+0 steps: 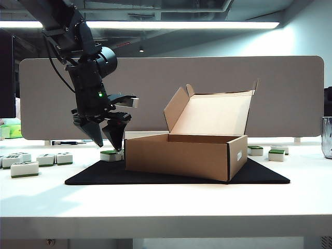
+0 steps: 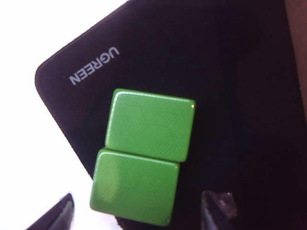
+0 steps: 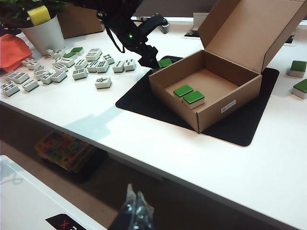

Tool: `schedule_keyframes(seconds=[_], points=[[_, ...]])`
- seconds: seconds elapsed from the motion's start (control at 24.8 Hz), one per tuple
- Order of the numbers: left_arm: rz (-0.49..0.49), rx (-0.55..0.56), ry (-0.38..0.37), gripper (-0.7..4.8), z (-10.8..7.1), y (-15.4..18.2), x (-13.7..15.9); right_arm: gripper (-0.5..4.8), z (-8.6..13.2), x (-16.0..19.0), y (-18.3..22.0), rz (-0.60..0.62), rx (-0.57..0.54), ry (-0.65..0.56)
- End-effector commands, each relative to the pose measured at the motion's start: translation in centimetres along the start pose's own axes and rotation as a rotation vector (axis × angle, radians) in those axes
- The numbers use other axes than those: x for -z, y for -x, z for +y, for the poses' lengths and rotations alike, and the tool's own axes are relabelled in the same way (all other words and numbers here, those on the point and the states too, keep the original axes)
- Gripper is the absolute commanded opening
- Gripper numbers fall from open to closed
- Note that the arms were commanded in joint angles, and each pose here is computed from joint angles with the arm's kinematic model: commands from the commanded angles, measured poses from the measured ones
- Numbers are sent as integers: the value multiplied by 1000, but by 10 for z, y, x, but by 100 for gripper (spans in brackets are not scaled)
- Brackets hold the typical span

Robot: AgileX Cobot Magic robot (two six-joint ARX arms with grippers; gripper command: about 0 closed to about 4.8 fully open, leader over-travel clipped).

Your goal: Pick up four mahjong tiles and put them into the paper box.

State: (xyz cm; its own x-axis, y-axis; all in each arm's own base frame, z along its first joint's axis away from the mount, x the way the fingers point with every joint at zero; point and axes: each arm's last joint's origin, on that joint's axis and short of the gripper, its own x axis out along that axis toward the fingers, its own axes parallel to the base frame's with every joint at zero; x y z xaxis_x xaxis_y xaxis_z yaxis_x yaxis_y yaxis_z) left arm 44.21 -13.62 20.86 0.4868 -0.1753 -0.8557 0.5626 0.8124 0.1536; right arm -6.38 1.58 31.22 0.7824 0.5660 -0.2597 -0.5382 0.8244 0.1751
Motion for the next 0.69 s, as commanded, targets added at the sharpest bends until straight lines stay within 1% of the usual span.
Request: schedule_keyframes(seconds=[0.04, 0.28, 0.4, 0.44, 0.57, 0.65, 0.69], points=[[-5, 30, 17, 341, 6, -4, 3, -1, 2, 0, 2, -21, -3, 14], [-1, 33, 36, 341, 15, -11, 8, -1, 2, 0, 2, -21, -8, 14], [-41, 77, 38, 340, 16, -11, 6, -1, 2, 0, 2, -21, -8, 14], [-60, 76, 37, 340, 16, -11, 5, -1, 2, 0, 2, -21, -7, 14], [-61, 77, 40, 340, 16, -15, 5, -1, 2, 0, 2, -21, -8, 14], [-48, 81, 76, 340, 16, -20, 7, -1, 2, 0, 2, -21, -7, 14], [-29, 88, 123, 340, 15, -25, 9, -1, 2, 0, 2, -21, -8, 14]])
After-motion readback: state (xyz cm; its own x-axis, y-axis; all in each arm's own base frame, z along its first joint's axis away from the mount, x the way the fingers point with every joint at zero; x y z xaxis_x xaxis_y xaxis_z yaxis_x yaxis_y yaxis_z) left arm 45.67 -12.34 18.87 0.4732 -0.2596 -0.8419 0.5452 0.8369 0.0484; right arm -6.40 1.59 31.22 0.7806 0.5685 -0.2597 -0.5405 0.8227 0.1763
